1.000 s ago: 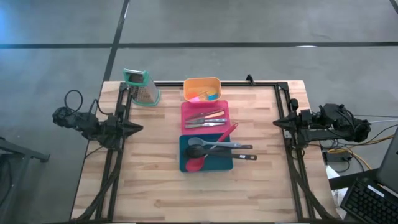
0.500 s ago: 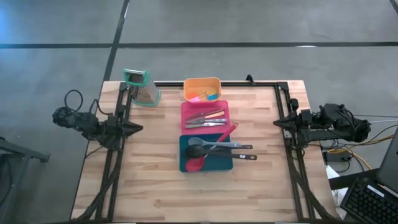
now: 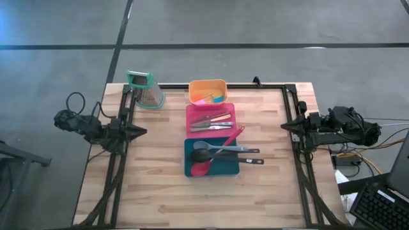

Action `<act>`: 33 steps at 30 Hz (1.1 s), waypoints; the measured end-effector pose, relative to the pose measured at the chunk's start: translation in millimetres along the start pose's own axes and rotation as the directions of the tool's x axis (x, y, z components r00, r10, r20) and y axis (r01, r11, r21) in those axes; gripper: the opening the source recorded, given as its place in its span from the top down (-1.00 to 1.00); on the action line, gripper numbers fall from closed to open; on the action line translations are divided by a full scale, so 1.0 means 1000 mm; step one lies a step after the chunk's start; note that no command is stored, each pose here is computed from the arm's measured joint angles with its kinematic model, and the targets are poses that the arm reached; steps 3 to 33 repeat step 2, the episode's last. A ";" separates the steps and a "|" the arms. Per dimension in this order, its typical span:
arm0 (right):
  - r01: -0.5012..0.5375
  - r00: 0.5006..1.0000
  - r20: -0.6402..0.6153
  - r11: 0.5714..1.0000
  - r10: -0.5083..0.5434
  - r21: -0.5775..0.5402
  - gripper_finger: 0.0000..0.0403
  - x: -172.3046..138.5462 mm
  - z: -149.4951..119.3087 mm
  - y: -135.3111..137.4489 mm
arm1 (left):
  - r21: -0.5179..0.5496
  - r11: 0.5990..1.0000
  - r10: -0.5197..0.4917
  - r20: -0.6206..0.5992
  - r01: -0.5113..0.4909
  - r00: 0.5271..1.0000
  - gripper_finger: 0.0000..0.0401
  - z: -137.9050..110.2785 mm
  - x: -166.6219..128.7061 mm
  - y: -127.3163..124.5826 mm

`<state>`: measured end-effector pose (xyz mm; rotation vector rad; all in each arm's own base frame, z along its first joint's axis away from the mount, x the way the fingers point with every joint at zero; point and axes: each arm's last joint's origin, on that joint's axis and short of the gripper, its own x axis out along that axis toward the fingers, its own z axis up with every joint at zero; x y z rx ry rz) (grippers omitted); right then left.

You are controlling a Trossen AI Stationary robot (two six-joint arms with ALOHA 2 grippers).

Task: Pick & Place Kitchen Items
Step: Return to Home Position

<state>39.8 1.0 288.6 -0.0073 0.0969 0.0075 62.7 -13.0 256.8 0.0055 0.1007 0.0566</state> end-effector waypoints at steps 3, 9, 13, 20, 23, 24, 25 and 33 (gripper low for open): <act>0.000 1.000 0.000 1.000 0.000 0.000 0.94 0.000 0.000 0.000 | 0.000 1.000 0.000 0.000 0.000 1.000 0.84 0.000 0.000 0.000; 0.000 1.000 0.000 1.000 0.000 0.000 0.94 0.000 0.000 0.000 | 0.000 1.000 0.000 0.000 0.000 1.000 0.84 0.000 0.000 0.000; 0.000 1.000 0.000 1.000 0.000 0.000 0.94 0.000 0.000 0.000 | 0.000 1.000 0.000 0.000 0.000 1.000 0.84 0.000 0.000 0.000; 0.000 1.000 0.000 1.000 0.000 0.000 0.94 0.000 0.000 0.000 | 0.000 1.000 0.000 0.000 0.000 1.000 0.84 0.000 0.000 0.000; 0.000 1.000 0.000 1.000 0.000 0.000 0.94 0.000 0.000 0.000 | 0.000 1.000 0.000 0.000 0.000 1.000 0.84 0.000 0.000 0.000; 0.000 1.000 0.000 1.000 0.000 0.000 0.94 0.000 0.000 0.000 | 0.000 1.000 0.000 0.000 0.000 1.000 0.84 0.000 0.000 0.000; 0.000 1.000 0.000 1.000 0.000 0.000 0.94 0.000 0.000 0.000 | 0.000 1.000 0.000 0.000 0.000 1.000 0.84 0.000 0.000 0.000; 0.000 1.000 0.000 1.000 0.000 0.000 0.94 0.000 0.000 0.000 | 0.000 1.000 0.000 0.000 0.000 1.000 0.84 0.000 0.000 0.000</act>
